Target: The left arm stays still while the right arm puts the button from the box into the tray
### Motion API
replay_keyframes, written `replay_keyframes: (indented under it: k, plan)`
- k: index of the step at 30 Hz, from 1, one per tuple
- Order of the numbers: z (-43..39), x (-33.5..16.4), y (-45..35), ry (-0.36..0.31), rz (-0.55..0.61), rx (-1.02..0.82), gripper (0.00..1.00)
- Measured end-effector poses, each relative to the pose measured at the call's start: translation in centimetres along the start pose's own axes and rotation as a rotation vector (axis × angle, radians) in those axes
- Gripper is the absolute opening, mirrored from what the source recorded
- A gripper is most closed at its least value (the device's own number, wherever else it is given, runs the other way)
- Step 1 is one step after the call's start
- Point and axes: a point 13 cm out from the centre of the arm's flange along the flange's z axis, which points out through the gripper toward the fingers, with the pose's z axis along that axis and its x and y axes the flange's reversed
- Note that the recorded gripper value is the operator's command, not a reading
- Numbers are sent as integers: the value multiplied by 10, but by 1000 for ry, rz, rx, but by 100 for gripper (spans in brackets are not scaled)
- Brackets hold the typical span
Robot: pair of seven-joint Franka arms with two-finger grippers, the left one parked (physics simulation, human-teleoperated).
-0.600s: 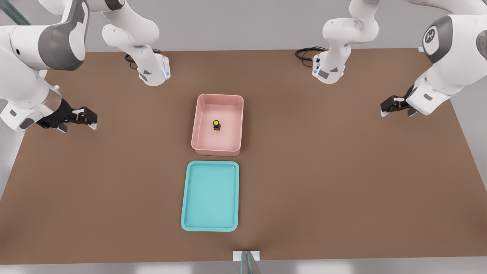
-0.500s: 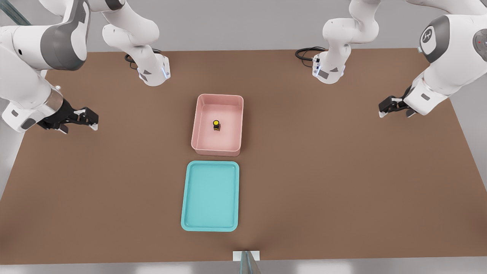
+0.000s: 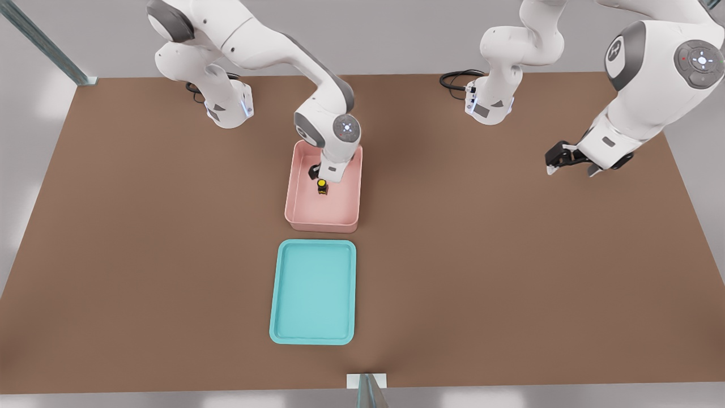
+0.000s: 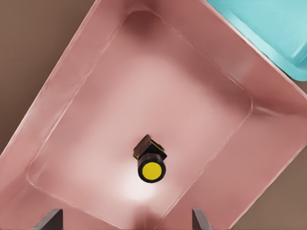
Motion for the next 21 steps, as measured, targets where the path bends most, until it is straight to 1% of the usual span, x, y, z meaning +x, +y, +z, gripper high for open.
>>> replay_keyframes:
  k: [2, 4, 6, 11, 15, 21]
  plan:
    - [25, 5, -11, -58, 65, 9, 100]
    - [32, 3, -15, -122, 117, -2, 100]
    - [37, -4, -22, -167, 170, -19, 100]
    - [84, 0, -15, -224, 231, -63, 100]
    - [94, -11, -4, -273, 271, -109, 100]
    - [105, -13, -13, -320, 291, -116, 100]
